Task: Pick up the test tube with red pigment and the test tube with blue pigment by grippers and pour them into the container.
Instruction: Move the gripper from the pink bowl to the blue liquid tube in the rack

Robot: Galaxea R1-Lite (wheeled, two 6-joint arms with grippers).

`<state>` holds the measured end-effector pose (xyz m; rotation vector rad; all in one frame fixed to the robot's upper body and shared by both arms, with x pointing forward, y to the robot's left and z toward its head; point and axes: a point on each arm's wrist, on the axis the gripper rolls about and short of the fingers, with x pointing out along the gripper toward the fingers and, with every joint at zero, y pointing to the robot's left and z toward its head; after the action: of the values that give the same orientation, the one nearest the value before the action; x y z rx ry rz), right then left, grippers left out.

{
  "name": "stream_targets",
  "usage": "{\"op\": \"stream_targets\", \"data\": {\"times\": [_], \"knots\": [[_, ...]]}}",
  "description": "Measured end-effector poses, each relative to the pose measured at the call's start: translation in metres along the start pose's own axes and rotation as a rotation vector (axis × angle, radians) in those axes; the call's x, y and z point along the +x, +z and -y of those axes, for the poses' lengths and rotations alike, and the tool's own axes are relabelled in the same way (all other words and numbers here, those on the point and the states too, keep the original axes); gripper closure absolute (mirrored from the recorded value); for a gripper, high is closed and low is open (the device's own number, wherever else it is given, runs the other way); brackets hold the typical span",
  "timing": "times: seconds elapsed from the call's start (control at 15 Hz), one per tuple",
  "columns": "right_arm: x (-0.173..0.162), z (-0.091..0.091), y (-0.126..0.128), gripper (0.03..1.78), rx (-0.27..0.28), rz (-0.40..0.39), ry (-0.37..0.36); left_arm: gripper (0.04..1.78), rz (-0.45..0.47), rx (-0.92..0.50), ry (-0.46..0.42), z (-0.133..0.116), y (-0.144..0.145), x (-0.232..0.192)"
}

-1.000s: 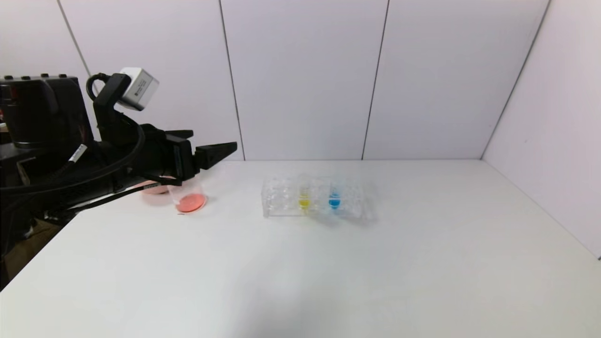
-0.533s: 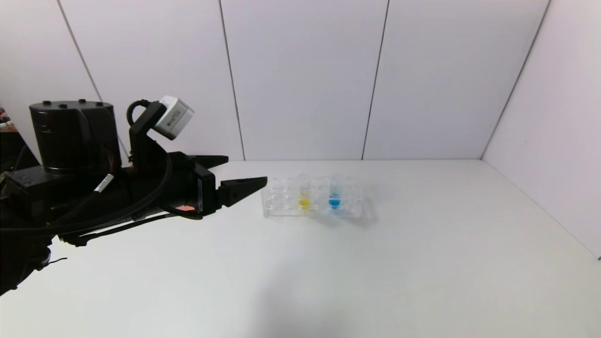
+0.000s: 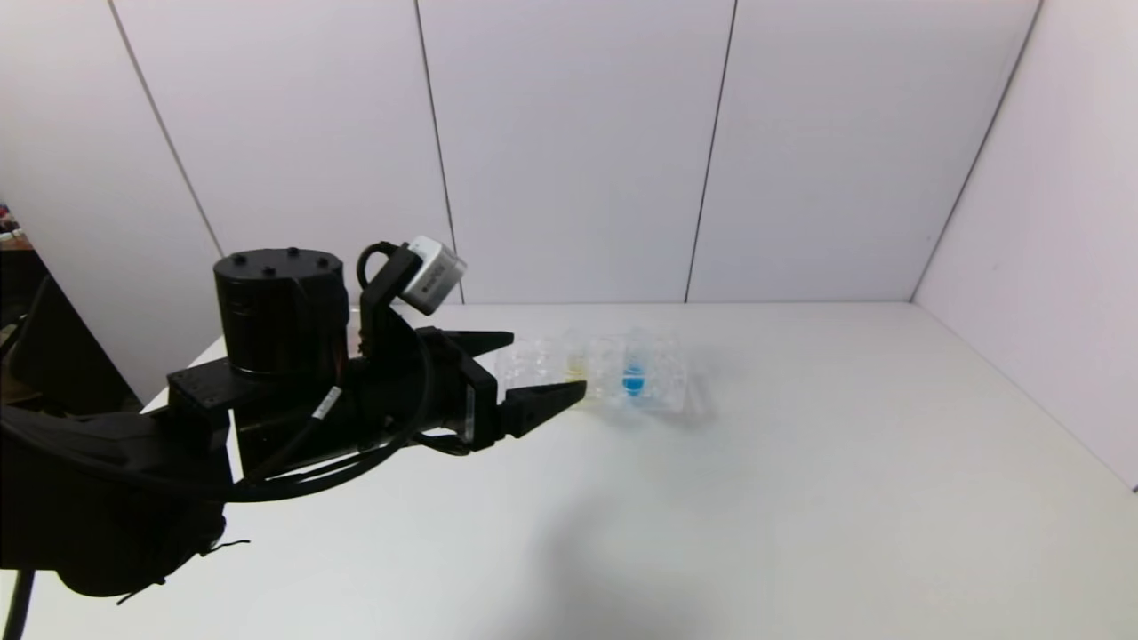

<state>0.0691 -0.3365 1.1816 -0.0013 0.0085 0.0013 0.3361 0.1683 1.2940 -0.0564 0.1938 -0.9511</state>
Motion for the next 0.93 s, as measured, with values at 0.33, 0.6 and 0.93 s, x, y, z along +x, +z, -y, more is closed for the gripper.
{"op": "stream_targets", "data": {"times": [0.33, 0.6, 0.93], "knots": [[0.000, 0.000, 0.000, 0.04, 0.000, 0.000, 0.000, 0.04, -0.039, -0.055, -0.065, 0.011, -0.020, 0.032], [0.000, 0.000, 0.000, 0.04, 0.000, 0.000, 0.000, 0.04, -0.058, -0.068, -0.044, 0.012, -0.031, 0.059], [0.000, 0.000, 0.000, 0.04, 0.000, 0.000, 0.000, 0.04, -0.063, -0.097, -0.019, 0.017, -0.040, 0.099]]}}
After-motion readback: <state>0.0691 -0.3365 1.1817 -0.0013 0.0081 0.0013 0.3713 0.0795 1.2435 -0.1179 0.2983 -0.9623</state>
